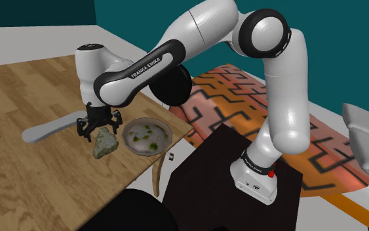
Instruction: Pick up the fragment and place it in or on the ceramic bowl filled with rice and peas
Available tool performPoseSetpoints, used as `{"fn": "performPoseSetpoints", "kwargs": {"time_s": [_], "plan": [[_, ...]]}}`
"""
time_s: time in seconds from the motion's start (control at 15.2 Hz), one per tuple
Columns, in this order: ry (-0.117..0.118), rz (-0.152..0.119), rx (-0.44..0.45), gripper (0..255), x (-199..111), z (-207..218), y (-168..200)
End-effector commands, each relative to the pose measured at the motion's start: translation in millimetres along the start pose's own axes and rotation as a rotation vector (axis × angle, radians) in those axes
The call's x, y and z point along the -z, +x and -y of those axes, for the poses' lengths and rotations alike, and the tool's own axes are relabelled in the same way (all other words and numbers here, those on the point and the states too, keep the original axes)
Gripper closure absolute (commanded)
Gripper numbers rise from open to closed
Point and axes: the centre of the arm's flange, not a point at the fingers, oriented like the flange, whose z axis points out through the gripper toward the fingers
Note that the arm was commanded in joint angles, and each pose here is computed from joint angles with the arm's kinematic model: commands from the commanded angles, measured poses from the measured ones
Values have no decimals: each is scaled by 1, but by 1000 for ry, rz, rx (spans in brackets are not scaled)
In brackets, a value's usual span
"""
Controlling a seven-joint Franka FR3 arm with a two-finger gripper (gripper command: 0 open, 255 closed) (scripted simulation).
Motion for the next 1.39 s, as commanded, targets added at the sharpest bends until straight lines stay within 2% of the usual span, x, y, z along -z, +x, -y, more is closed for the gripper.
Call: {"fn": "performPoseSetpoints", "kwargs": {"time_s": [0.0, 0.2, 0.26, 0.86, 1.32], "plan": [[0, 0, 0, 0, 0, 0, 0], [0, 0, 0, 0, 0, 0, 0], [0, 0, 0, 255, 0, 0, 0], [0, 0, 0, 255, 0, 0, 0], [0, 0, 0, 255, 36, 1, -3]]}}
